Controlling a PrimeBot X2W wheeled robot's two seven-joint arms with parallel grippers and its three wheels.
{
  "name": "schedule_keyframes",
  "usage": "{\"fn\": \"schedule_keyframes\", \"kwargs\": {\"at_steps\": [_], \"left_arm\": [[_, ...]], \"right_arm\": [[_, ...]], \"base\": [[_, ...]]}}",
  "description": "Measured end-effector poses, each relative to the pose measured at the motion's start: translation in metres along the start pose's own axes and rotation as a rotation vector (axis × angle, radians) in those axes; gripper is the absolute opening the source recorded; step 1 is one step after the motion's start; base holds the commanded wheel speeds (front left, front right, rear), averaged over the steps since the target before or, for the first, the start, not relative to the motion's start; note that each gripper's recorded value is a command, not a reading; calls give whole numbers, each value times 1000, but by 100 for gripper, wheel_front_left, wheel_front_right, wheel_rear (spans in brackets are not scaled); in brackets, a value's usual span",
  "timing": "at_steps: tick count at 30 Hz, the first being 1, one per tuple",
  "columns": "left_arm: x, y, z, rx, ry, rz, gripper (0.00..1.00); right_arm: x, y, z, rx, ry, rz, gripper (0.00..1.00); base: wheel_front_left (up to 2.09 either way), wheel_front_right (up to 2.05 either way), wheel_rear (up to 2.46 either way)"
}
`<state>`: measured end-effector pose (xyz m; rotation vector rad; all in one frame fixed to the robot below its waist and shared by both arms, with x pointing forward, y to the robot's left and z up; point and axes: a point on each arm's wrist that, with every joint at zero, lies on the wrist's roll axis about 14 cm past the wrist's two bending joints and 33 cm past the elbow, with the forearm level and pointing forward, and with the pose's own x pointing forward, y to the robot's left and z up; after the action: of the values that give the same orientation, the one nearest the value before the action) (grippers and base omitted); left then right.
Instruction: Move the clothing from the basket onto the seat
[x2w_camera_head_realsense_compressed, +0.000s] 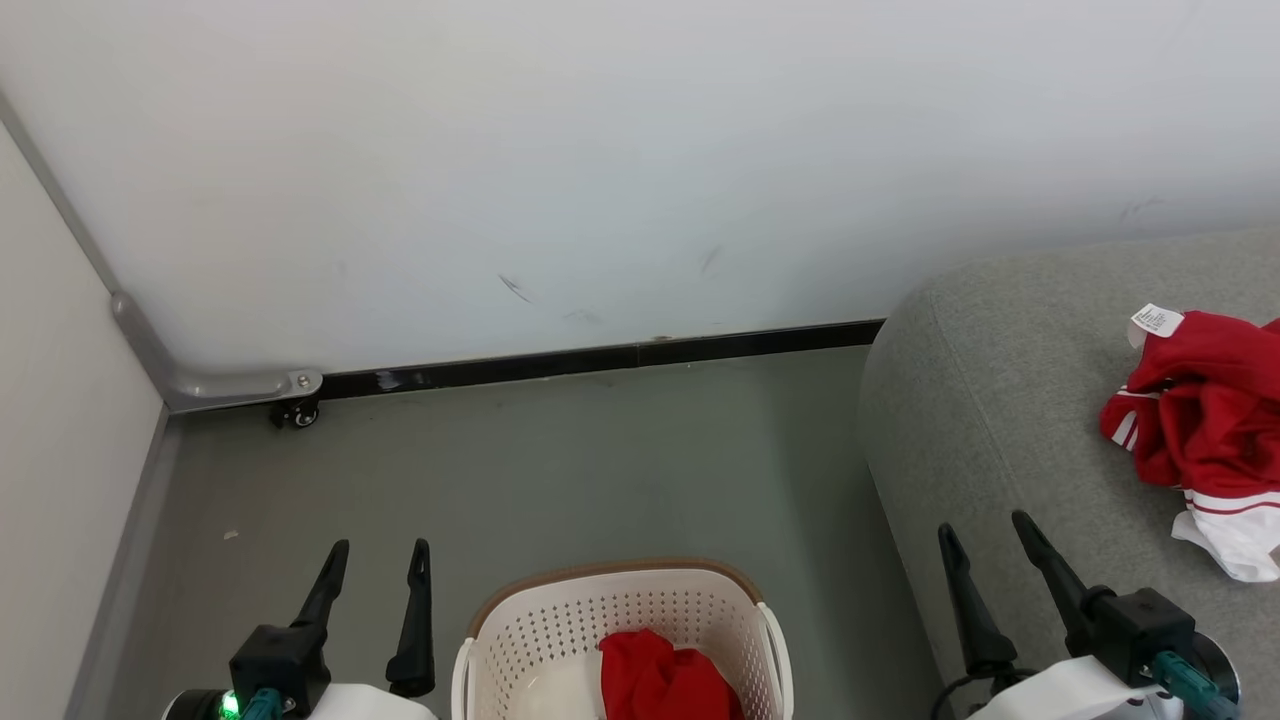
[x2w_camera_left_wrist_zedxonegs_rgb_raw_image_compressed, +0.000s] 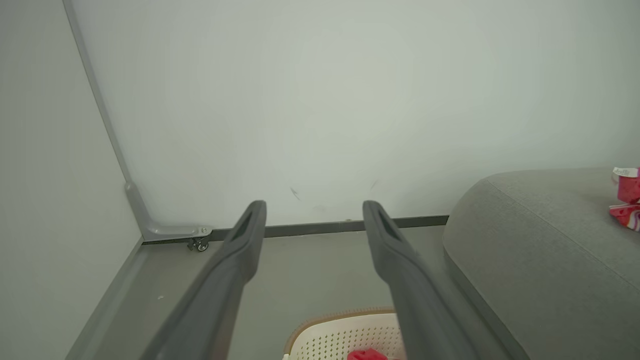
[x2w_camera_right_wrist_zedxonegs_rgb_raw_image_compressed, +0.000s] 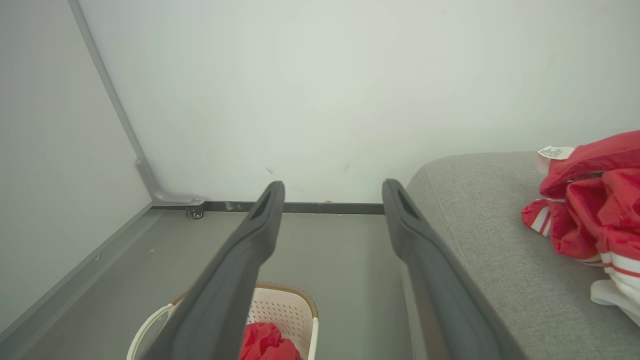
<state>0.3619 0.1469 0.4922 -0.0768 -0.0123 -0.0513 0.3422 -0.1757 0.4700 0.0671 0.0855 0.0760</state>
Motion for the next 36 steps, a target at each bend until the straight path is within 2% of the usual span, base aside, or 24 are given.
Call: {"fn": "schedule_keyframes", "kwargs": {"at_steps": [17, 36], "left_arm": [[1, 8, -3, 4, 8, 23, 100], [16, -25, -3, 8, 11, -98, 100]], "right_arm": [[0, 2, 5, -18, -1, 2, 100], [-25, -33, 4, 3, 1, -120, 100]], "base": [[0, 0, 0], [0, 0, 0]]}}
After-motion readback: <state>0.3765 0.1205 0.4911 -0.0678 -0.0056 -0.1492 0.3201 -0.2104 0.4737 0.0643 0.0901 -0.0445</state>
